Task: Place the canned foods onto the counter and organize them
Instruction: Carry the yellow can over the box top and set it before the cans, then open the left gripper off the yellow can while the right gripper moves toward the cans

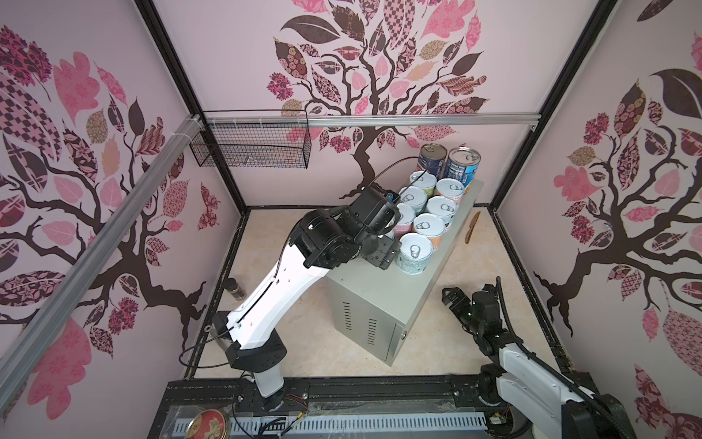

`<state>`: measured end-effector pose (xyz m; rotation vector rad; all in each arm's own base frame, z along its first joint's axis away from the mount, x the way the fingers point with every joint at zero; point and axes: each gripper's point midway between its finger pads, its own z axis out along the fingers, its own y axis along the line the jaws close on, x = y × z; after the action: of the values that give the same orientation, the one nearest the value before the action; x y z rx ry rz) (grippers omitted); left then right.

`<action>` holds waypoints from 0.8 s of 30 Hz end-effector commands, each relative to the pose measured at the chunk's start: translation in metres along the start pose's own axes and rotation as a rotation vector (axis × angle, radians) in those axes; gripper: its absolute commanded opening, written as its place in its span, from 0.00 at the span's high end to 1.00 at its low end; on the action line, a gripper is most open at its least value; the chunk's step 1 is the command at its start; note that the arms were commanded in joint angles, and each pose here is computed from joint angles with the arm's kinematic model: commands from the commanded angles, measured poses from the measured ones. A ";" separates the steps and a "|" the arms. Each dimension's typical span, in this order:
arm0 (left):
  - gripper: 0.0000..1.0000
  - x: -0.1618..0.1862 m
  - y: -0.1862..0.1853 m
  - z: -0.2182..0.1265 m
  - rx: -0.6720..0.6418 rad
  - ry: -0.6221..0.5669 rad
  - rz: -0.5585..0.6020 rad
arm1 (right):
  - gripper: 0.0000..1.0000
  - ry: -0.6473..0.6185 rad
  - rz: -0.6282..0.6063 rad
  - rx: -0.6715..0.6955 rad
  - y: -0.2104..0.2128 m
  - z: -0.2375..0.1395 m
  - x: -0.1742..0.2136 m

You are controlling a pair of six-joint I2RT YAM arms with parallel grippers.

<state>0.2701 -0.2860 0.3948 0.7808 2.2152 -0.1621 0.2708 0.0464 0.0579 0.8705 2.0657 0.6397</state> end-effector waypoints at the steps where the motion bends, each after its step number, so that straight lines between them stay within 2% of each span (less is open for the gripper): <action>1: 0.12 -0.016 0.003 -0.013 -0.002 -0.076 -0.003 | 0.00 -0.005 -0.032 -0.040 0.010 -0.002 -0.002; 6: 0.10 -0.022 0.007 -0.026 -0.002 -0.121 -0.005 | 0.00 -0.005 -0.050 -0.043 0.015 -0.005 -0.005; 17: 0.09 -0.016 0.024 -0.085 0.042 -0.263 -0.057 | 0.00 -0.045 -0.037 -0.014 0.025 -0.020 -0.022; 24: 0.18 0.005 0.032 -0.114 0.074 -0.333 -0.080 | 0.00 -0.170 -0.111 -0.111 0.061 -0.060 -0.055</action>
<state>0.2164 -0.2137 0.4765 0.6477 1.9546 -0.3570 0.2724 0.0403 0.1318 0.7646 1.9375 0.6310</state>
